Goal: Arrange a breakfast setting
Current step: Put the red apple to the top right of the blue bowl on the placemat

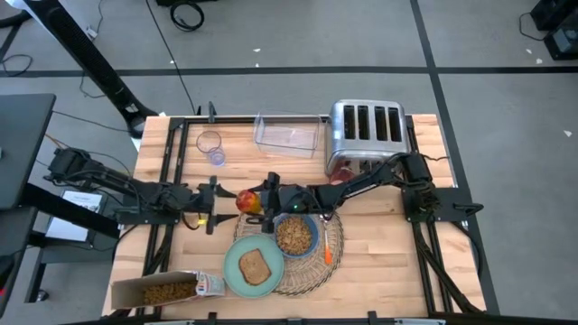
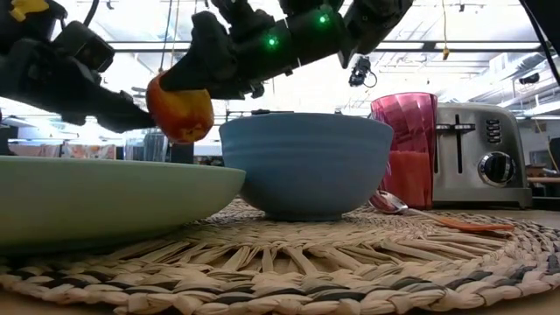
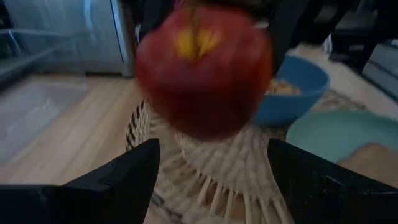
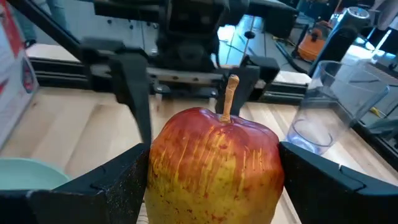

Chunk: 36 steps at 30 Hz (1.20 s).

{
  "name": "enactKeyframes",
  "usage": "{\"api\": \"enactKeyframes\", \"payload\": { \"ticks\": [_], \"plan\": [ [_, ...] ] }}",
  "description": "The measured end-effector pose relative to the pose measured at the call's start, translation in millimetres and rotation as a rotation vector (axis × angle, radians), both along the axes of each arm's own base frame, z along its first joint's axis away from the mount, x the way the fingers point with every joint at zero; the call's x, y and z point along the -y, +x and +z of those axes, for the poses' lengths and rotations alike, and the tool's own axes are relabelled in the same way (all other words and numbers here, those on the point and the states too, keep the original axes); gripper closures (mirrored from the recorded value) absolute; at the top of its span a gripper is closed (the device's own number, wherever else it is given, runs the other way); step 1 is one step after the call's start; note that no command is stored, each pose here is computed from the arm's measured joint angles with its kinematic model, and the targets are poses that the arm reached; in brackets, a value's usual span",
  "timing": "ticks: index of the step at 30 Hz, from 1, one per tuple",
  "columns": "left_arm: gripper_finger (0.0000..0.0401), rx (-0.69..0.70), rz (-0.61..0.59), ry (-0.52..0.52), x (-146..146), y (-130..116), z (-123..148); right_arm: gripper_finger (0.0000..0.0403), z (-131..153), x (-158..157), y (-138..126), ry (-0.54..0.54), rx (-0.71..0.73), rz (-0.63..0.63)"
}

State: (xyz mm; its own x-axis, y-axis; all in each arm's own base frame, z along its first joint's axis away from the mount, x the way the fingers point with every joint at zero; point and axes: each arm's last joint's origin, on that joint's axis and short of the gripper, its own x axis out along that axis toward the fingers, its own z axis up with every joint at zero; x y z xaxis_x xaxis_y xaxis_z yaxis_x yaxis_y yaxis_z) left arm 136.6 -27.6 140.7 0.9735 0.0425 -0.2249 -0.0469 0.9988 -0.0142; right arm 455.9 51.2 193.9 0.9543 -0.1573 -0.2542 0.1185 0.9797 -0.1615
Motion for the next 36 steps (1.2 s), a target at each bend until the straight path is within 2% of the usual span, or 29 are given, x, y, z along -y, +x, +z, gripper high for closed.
{"api": "enactKeyframes", "payload": {
  "ticks": [17, 36],
  "plan": [
    [0.0096, 0.241, 0.032, -0.065, -2, 12, 19, 0.0076, 28, -1, 7, -0.020, 0.171, 0.024],
    [0.0103, 0.223, 0.036, -0.088, 0, 18, 19, 0.0076, 26, -1, 8, -0.017, 0.165, 0.022]
  ]
}}
